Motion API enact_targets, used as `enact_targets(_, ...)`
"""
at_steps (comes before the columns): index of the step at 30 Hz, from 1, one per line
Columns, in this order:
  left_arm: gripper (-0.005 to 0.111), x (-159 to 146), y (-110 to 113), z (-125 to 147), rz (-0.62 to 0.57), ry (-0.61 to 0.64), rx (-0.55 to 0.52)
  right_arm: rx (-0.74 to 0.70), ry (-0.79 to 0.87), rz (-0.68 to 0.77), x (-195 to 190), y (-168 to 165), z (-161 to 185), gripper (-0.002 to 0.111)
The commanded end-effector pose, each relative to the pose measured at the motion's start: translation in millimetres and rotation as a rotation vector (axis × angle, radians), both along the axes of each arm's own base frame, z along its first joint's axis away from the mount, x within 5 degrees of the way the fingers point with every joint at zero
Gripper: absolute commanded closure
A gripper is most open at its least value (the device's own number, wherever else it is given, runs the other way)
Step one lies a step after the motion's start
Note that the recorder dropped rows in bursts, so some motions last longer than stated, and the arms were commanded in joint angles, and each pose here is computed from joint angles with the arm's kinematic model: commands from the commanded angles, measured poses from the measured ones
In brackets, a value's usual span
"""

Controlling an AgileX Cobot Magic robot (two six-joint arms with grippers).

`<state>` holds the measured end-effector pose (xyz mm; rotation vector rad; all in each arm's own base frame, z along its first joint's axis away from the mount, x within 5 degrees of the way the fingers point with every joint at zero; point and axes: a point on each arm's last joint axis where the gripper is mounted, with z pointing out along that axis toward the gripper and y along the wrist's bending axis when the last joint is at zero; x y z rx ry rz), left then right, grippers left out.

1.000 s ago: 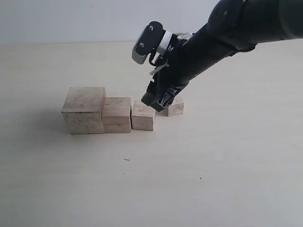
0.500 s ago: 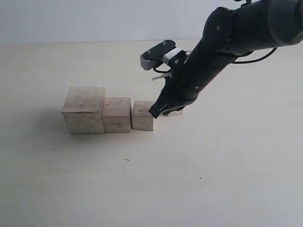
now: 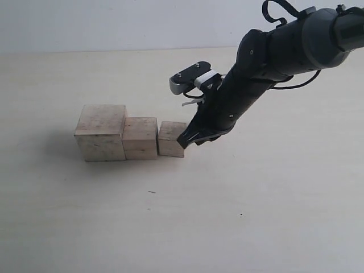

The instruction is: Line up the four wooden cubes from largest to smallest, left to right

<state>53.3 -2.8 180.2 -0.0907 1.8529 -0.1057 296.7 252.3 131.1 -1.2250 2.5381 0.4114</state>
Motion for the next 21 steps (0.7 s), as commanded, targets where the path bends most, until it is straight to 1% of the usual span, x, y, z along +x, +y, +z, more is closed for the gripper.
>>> enact_targets(1,0.107,-0.2,-0.3,0.6,-0.006,-0.011,0.002,0.010,-0.034,-0.019,3.7,-0.4,-0.5,0.108)
enact_targets(21,0.107,-0.2,-0.3,0.6,-0.006,-0.011,0.002,0.030,-0.041,-0.035,4.9,1.0,0.3,0.108)
